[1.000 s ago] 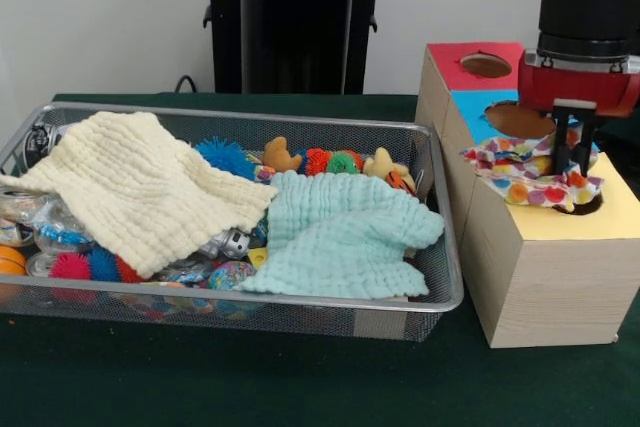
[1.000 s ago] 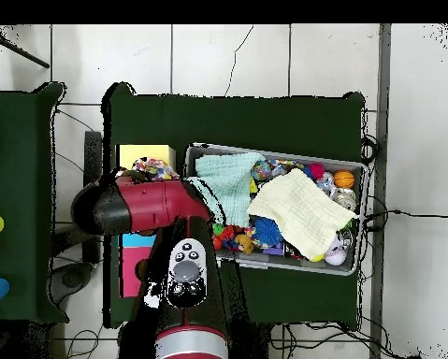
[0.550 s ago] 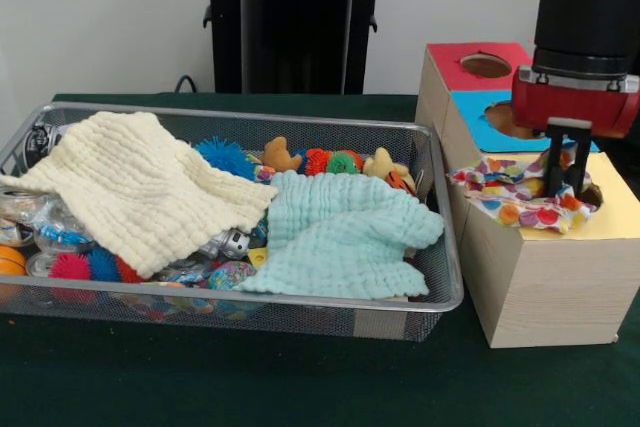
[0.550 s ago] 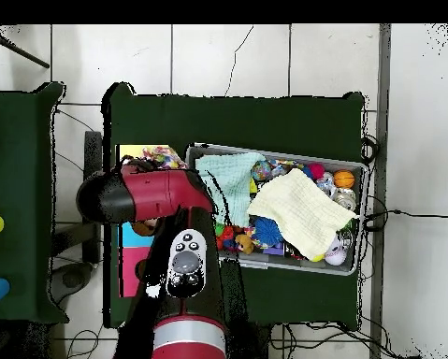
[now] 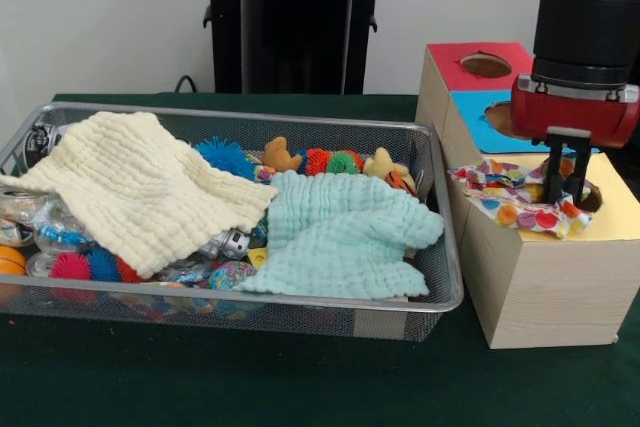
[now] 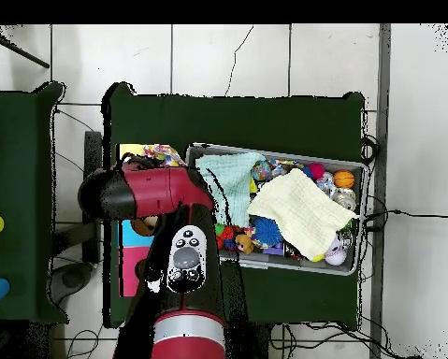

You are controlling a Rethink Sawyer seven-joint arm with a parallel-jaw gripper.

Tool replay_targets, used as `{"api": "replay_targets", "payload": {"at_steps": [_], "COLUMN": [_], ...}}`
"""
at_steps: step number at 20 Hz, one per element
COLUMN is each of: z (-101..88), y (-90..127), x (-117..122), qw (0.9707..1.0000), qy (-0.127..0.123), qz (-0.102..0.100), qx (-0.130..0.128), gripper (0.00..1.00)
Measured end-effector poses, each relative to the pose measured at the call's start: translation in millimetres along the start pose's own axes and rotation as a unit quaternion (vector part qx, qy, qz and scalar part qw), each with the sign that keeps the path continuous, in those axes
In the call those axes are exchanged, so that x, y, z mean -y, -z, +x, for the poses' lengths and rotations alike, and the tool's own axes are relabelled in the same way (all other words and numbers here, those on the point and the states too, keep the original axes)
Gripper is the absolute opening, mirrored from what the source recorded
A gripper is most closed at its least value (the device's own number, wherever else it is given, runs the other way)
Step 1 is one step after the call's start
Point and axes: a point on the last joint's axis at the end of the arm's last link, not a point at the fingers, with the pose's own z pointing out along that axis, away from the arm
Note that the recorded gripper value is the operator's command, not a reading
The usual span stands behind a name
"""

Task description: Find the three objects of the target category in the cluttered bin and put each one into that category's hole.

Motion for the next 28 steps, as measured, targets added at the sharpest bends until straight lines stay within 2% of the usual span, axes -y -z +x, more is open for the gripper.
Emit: {"api": "replay_targets", "payload": {"at_steps": [7,11,15,22,26,28], "z": [-4.2,-9.2,-12.0,-12.6,-12.1,-11.1], "y": [0.1,0.2,-0.3,-1.2,-1.3,-2.0], "x": [-2.0,-4.1,-6.2,-9.6,-10.5,-10.8], "qw": [0.9996,0.9982,0.9970,0.9964,0.9958,0.9947], "qy": [-0.019,-0.037,-0.043,-0.046,-0.055,-0.063], "qz": [0.009,0.020,0.029,0.041,0.042,0.042], "qx": [-0.018,-0.043,-0.056,-0.058,-0.060,-0.069], "gripper": [0.00,0.00,0.00,0.00,0.00,0.00]}}
